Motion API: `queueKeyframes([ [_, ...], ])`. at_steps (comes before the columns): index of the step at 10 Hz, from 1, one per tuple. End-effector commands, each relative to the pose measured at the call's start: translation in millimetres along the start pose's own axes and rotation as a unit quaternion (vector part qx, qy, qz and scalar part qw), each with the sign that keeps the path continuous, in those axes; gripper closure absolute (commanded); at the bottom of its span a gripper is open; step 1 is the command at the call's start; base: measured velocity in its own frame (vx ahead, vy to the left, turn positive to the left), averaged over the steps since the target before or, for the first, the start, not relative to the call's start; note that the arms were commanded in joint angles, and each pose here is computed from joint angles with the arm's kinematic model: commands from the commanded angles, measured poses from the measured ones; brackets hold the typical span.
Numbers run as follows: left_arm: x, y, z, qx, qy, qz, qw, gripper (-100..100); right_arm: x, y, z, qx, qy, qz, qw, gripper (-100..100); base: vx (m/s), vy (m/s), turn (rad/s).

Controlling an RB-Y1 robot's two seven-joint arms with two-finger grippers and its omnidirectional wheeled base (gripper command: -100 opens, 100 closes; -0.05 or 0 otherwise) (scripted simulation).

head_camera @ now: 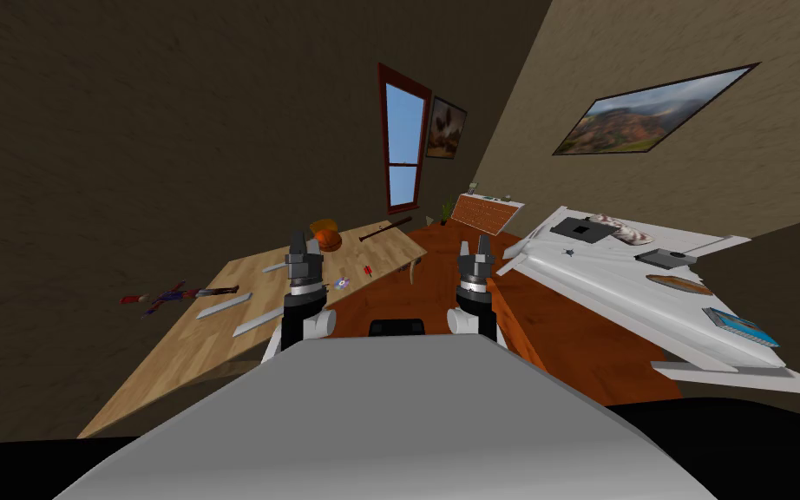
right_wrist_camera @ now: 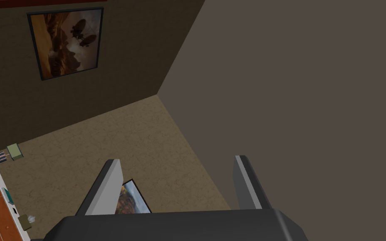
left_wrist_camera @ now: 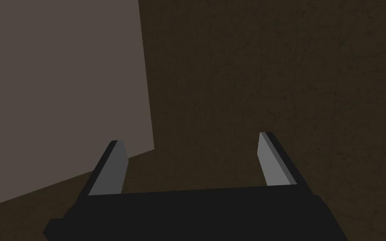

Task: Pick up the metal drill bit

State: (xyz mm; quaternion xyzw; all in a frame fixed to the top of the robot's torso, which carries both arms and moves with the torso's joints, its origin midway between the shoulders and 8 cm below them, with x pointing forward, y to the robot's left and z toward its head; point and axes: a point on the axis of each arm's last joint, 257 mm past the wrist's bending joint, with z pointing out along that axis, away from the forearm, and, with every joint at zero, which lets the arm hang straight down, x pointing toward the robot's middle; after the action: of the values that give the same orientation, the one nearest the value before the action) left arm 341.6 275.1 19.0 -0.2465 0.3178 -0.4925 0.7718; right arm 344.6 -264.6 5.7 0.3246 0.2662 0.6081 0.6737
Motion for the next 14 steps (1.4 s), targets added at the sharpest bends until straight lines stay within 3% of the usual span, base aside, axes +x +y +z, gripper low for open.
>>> queueKeyframes([
  [1,6.6,5.1,0.6,-0.004,0.019,0.006,0.9998,-100,0.0,0.0,0.0,0.000,0.000,0.000,1.0000,0,0.000,-0.008,0.005],
  [6,37.9,46.9,3.6,-0.051,0.086,0.028,0.9946,-100,0.0,0.0,0.0,0.000,0.000,0.000,1.0000,0,0.002,-0.028,0.013],
  [9,46.1,64.1,3.0,-0.075,0.101,0.035,0.9915,-100,0.0,0.0,0.0,0.000,0.000,0.000,1.0000,0,0.001,-0.027,0.009],
  [10,54.1,77.7,2.8,-0.092,0.115,0.041,0.9883,-100,0.0,0.0,0.0,0.000,0.000,0.000,1.0000,0,0.000,-0.027,0.014],
  [11,54.3,78.7,2.6,-0.094,0.115,0.041,0.9881,-100,0.0,0.0,0.0,0.000,0.000,0.000,1.0000,0,0.001,-0.024,0.009],
  [12,62.5,92.6,2.1,-0.111,0.129,0.048,0.9843,-100,0.0,0.0,0.0,0.000,0.000,0.000,1.0000,0,0.004,-0.025,0.016],
  [13,62.7,94.2,1.7,-0.114,0.129,0.048,0.9839,-100,0.0,0.0,0.0,0.000,0.000,0.000,1.0000,0,0.003,-0.023,0.008],
  [14,71.0,106.8,1.3,-0.128,0.143,0.055,0.9799,-100,0.0,0.0,0.0,0.000,0.000,0.000,1.0000,0,0.002,-0.028,0.020],
])
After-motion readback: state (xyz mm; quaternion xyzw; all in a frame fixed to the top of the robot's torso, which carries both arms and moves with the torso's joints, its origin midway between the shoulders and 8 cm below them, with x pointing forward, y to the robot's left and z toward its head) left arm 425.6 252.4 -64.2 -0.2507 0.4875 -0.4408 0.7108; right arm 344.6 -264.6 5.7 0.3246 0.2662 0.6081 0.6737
